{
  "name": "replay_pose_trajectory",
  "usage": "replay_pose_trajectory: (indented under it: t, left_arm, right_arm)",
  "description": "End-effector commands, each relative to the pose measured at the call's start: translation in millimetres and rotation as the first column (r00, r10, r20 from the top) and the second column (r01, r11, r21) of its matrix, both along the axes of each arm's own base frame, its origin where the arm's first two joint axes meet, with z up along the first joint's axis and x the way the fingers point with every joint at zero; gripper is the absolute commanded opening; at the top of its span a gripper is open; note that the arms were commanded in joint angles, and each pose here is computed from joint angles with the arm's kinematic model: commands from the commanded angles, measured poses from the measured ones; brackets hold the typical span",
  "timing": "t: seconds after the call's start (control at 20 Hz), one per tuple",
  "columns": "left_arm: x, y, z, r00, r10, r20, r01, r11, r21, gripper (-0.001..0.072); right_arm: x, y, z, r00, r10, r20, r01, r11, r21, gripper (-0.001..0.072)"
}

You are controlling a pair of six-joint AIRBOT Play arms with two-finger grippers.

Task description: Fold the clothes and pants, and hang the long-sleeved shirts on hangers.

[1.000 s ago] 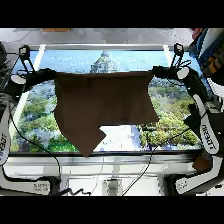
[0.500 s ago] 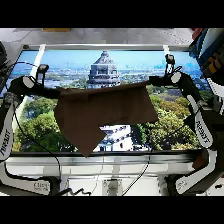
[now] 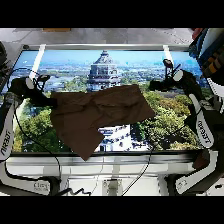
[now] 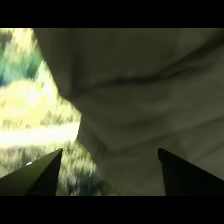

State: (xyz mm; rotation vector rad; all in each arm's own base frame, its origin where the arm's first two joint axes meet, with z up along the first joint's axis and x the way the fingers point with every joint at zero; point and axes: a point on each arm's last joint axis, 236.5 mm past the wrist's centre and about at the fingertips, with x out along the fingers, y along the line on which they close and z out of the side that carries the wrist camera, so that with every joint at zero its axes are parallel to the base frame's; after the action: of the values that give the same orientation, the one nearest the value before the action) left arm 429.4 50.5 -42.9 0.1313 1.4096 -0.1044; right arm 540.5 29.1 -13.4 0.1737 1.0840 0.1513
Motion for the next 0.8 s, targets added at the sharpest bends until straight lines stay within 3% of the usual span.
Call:
replay_pose_trajectory:
  t: [0.0,0.2,0.35,0.5,0.75]
  left_arm:
    - [-24.2,-2.6,10.8,0.995,0.07,-0.077,-0.071,0.997,-0.012,0.0548]
    - [-19.4,-1.3,93.1,0.983,0.109,0.151,-0.101,0.993,-0.061,0.0547]
    - [-53.8,11.0,121.3,0.962,0.161,0.218,-0.141,0.984,-0.106,0.0547]
    - [-110.5,6.7,86.2,0.957,0.249,0.151,-0.216,0.955,-0.204,0.0548]
    - [-168.0,-50.3,5.3,0.925,0.38,-0.021,-0.352,0.833,-0.427,0.0549]
  right_arm:
    - [-25.1,-21.0,20.8,0.996,-0.009,-0.084,0.01,1.0,0.008,0.0317]
    - [-76.7,-78.9,29.7,0.975,-0.004,-0.221,0.006,1.0,0.007,0.0317]
    - [-124.5,-95.6,12.1,0.934,0.039,-0.355,0.02,0.987,0.16,0.0322]
    - [-138.6,-72.2,-9.4,0.931,0.048,-0.363,0.107,0.912,0.395,0.0572]
    - [-126.7,-38.7,-58.5,0.947,-0.033,-0.319,0.185,0.87,0.457,0.0571]
